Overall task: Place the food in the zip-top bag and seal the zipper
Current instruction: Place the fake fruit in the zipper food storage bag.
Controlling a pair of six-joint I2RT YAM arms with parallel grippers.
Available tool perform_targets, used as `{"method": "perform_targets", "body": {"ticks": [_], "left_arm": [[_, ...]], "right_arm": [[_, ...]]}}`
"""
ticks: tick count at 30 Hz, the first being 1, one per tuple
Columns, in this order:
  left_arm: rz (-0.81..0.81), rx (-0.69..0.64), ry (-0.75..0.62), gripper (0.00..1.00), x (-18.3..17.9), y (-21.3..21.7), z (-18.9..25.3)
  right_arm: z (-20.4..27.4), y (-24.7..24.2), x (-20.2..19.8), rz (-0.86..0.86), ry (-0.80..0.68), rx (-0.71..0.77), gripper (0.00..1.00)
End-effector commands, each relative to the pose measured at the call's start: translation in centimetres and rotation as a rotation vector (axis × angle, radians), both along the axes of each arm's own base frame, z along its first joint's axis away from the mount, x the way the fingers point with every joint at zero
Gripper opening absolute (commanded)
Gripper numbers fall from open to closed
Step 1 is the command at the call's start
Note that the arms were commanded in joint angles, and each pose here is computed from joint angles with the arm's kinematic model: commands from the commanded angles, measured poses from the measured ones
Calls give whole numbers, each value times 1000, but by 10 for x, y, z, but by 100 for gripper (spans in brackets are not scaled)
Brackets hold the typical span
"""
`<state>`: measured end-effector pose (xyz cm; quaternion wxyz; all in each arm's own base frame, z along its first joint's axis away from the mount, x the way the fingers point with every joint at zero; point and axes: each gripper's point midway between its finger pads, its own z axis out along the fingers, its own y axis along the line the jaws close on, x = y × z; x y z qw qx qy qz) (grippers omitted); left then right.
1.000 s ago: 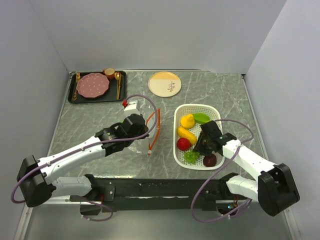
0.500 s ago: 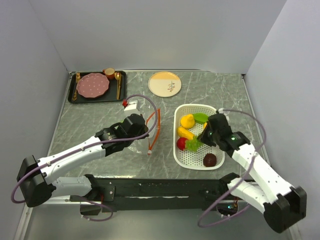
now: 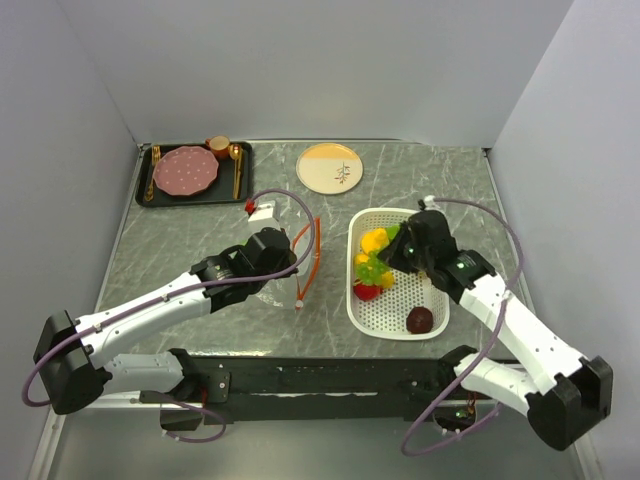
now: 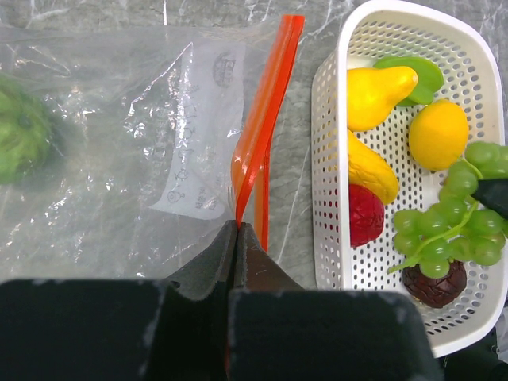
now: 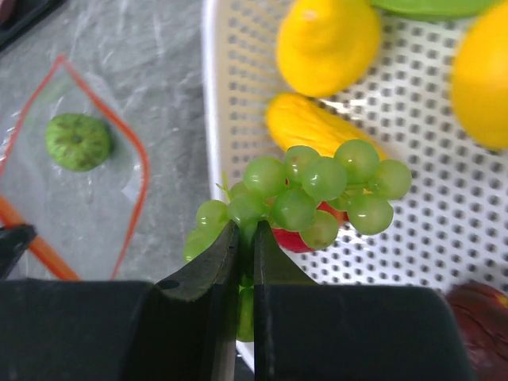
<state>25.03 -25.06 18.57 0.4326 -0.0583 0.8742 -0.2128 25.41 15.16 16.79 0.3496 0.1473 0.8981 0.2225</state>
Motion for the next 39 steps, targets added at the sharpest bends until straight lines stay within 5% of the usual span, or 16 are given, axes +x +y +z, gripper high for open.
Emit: {"method": "perform_targets", "body": {"ticks": [1, 19, 29, 39], "left_arm": [[-10, -49, -30, 1, 4, -8, 18], [-41, -102, -17, 1, 8, -29, 24], [-57, -150, -27, 1, 7, -35, 34], [-36, -166, -53, 1, 4, -23, 49]], "right_arm": [[56, 51, 26, 98, -156, 93, 9], [32, 173, 25, 359, -137, 150, 8], [36, 195, 18, 436, -186, 234, 9], [39, 210, 28, 463, -171, 265, 25]]}}
